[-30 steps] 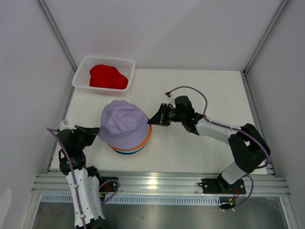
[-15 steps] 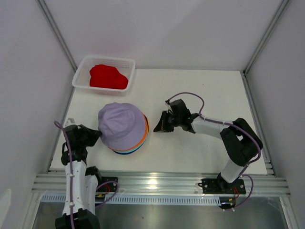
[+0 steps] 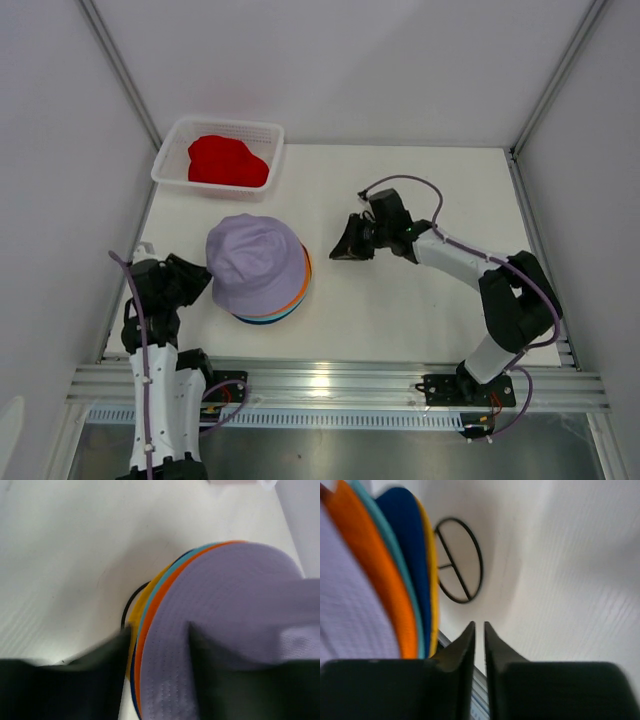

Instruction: Stack the hats

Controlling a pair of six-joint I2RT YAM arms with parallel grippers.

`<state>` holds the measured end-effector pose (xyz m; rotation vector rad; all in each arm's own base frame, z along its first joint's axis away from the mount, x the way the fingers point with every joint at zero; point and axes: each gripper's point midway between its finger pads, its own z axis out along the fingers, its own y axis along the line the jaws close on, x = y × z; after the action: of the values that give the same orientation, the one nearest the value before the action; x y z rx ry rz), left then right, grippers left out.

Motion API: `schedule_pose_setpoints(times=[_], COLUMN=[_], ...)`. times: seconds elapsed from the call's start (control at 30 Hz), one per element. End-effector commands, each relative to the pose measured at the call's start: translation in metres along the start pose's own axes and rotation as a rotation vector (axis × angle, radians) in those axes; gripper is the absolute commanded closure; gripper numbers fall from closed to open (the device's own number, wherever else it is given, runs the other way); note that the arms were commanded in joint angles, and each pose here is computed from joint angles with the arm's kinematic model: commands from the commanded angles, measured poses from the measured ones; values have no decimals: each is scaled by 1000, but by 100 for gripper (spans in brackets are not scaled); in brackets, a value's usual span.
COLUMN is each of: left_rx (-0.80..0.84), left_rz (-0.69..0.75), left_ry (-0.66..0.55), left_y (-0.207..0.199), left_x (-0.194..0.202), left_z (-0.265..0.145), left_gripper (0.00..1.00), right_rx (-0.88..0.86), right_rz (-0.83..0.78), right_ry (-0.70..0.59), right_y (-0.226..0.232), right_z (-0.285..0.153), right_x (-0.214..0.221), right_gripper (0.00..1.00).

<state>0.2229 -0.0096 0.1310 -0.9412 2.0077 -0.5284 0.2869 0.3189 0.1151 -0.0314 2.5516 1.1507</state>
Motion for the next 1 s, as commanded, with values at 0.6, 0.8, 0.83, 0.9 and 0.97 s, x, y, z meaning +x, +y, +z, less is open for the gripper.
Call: schedule_pose_setpoints(times=[0.6,0.8,0.83,0.9,0.97], left_rx=[180,63,84,55,61], left_rz=[256,282,297,290,282], left_ry=[-342,-144,-165,-137,-112], left_y=[-156,-149,-169,-164,-158], left_x=[-200,-215,-231,-232,-229], left_z=[8,126,129,154,189], left_gripper=[17,20,21,21,21], right_rx=[-281,-130,-113,-123,-152], right_rz=[-457,-463,-437,-386,-325], right_ry=[-261,-370,-377,-403,-406], right_y=[131,86,75,59,46], right_z=[-59,-77,-76,-82,-81], right_x=[-127,-182,-189,-207,-217], right_gripper=[21,13,12,12,12])
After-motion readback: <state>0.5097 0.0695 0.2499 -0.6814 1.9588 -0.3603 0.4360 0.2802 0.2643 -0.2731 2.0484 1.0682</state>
